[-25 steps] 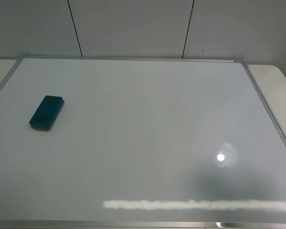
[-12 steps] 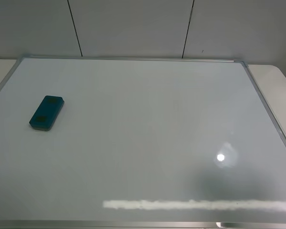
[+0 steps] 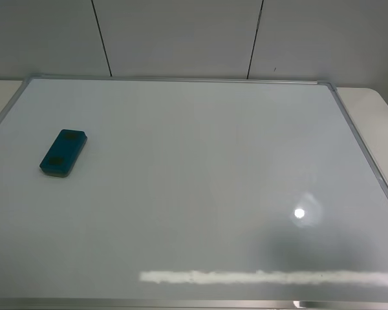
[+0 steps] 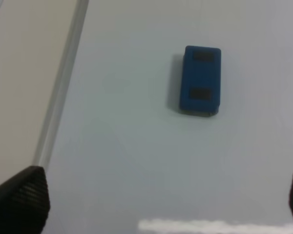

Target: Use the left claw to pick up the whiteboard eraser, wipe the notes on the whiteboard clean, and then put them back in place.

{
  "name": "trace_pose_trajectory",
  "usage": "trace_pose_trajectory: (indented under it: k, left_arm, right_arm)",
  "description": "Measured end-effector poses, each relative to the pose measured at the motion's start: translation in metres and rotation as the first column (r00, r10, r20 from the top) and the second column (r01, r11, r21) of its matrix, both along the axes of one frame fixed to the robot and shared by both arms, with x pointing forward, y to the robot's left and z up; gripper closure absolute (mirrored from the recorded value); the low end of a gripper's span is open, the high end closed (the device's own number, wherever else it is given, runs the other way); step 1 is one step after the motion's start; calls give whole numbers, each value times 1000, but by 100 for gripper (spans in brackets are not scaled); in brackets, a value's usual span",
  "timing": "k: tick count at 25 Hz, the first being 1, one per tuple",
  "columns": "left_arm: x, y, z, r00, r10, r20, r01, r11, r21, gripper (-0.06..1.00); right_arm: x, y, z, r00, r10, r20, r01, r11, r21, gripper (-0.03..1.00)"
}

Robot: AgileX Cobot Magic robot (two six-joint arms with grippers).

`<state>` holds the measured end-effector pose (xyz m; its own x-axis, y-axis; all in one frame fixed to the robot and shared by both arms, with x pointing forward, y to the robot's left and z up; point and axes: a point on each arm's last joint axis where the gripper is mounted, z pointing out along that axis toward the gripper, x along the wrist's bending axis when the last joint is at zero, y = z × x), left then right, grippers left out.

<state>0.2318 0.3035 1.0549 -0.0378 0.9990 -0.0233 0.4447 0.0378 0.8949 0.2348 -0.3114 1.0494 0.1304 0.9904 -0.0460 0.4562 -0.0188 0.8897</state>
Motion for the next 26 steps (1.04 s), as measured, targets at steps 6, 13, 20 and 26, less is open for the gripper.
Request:
trace_pose_trajectory:
  k: [6, 13, 20, 26]
  left_arm:
    - [0, 0, 0, 1000, 0, 0, 0, 1000, 0, -5]
    - [0, 0, 0, 1000, 0, 0, 0, 1000, 0, -5]
    - [0, 0, 0, 1000, 0, 0, 0, 1000, 0, -5]
    - [0, 0, 0, 1000, 0, 0, 0, 1000, 1, -5]
  right_arm:
    - [0, 0, 0, 1000, 0, 0, 0, 1000, 0, -2]
    - [0, 0, 0, 1000, 0, 0, 0, 1000, 0, -2]
    - [0, 0, 0, 1000, 0, 0, 0, 1000, 0, -2]
    - [0, 0, 0, 1000, 0, 0, 0, 1000, 0, -2]
